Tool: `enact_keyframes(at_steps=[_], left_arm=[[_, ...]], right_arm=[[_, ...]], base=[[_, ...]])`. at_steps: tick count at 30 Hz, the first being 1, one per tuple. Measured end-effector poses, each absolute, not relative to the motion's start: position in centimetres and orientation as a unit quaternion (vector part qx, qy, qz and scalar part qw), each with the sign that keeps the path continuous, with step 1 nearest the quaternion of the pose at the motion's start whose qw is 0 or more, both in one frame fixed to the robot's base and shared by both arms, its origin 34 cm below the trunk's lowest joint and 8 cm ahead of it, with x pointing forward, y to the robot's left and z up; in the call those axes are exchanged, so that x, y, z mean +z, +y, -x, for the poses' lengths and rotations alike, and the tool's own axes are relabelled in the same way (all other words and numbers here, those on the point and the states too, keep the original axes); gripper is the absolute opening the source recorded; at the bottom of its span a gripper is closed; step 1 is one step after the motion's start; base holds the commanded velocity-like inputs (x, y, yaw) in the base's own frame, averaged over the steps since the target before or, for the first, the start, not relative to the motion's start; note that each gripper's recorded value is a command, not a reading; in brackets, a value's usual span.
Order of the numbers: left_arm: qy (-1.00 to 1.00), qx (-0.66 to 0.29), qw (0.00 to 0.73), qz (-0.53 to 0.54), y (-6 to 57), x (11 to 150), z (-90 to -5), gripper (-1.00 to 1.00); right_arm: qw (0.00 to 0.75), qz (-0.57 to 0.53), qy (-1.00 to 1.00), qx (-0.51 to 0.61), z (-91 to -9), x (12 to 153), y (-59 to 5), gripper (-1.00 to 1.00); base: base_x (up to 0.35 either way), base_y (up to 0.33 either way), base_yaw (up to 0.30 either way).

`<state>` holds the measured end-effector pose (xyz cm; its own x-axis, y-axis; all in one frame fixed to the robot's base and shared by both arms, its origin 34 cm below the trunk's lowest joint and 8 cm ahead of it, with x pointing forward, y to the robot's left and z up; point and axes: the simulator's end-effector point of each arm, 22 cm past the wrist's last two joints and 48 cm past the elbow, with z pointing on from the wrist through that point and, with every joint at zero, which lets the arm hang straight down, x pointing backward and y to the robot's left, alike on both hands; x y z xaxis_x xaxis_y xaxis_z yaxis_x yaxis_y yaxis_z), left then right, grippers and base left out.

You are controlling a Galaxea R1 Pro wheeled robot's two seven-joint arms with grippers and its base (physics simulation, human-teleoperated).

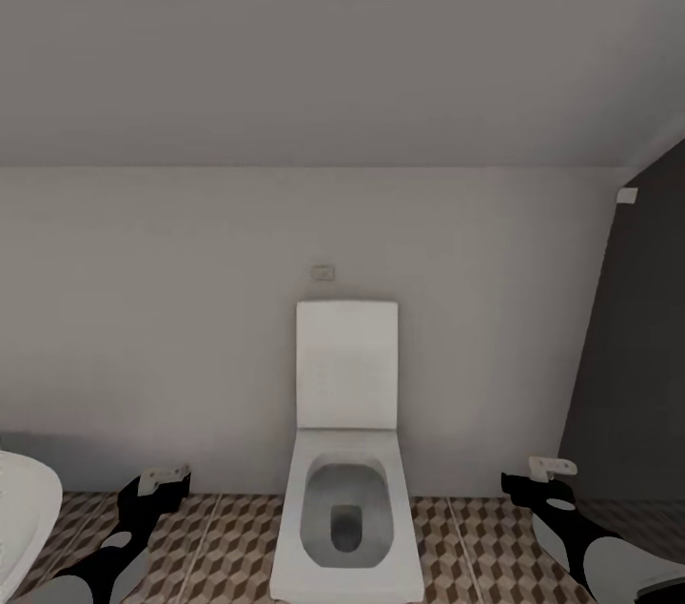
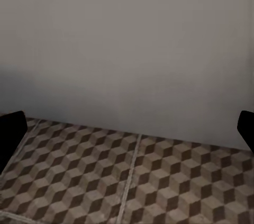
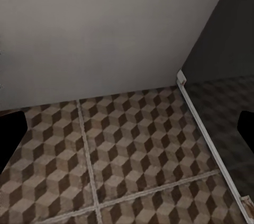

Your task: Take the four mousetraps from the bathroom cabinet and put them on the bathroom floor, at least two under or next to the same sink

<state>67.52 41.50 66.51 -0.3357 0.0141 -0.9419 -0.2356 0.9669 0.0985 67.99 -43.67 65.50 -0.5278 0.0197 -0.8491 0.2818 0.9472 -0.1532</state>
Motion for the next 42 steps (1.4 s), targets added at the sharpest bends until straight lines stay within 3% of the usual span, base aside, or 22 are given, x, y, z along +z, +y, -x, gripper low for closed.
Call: enact_keyframes(at_steps=[42], left_arm=[[0.825, 0.111, 0.550, 0.065, 41.5, 71.0, -67.7, 1.00]], right_arm=[[0.451, -0.087, 0.877, -0.143, -68.0, 69.9, -43.9, 1.00]], base=[[0.000, 0.000, 0.064]])
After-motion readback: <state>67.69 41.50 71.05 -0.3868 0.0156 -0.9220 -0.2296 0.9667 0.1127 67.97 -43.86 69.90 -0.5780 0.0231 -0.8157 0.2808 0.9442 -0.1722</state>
